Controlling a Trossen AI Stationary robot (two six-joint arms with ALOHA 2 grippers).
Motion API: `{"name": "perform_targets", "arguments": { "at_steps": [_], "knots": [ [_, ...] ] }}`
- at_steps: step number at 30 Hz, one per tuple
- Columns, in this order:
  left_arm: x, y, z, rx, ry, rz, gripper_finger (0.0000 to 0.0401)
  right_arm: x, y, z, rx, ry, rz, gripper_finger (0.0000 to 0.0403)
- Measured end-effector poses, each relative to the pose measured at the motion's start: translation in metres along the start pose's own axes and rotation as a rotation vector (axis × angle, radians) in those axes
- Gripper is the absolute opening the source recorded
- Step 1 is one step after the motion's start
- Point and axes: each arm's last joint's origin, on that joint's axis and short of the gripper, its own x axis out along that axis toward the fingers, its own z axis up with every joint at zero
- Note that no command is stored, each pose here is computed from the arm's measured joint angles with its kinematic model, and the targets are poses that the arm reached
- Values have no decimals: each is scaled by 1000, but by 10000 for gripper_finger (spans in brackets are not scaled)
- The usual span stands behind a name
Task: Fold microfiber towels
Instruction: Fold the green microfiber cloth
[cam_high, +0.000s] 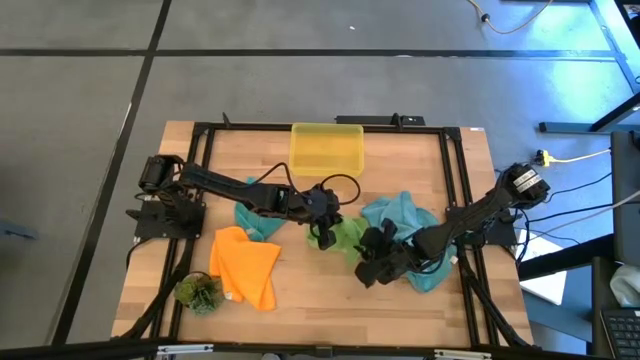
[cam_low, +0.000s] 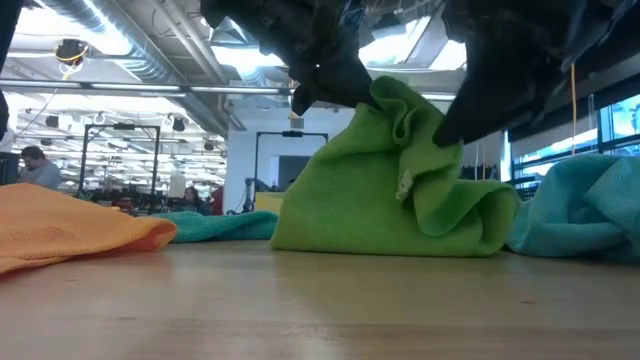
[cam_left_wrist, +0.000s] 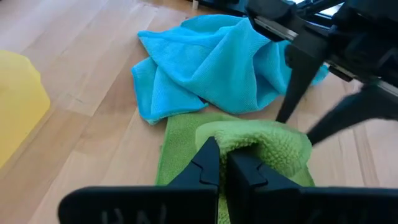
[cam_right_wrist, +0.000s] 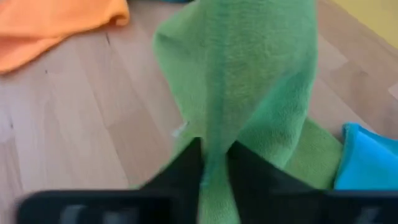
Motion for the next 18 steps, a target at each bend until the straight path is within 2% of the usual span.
{"name": "perform_targets", "arguments": {
  "at_steps": [2, 3, 9, 13, 18],
  "knots": [
    [0, 0, 0, 0, 3, -10, 0, -1, 0, 0, -43, 5, 8, 21],
    [0, -1, 0, 0, 5, -15, 0, -1, 0, 1, -58, 7, 13, 14],
    [-3, -4, 1, 57, 27, -110, 0, -20, -3, 15, -112, 51, 59, 6],
    [-15, -10, 6, 200, 14, -212, 0, -44, -3, 36, -162, 73, 71, 4],
    [-44, -26, 16, 429, -84, -259, 22, -68, -8, 60, -198, 115, 27, 3]
  ]
}}
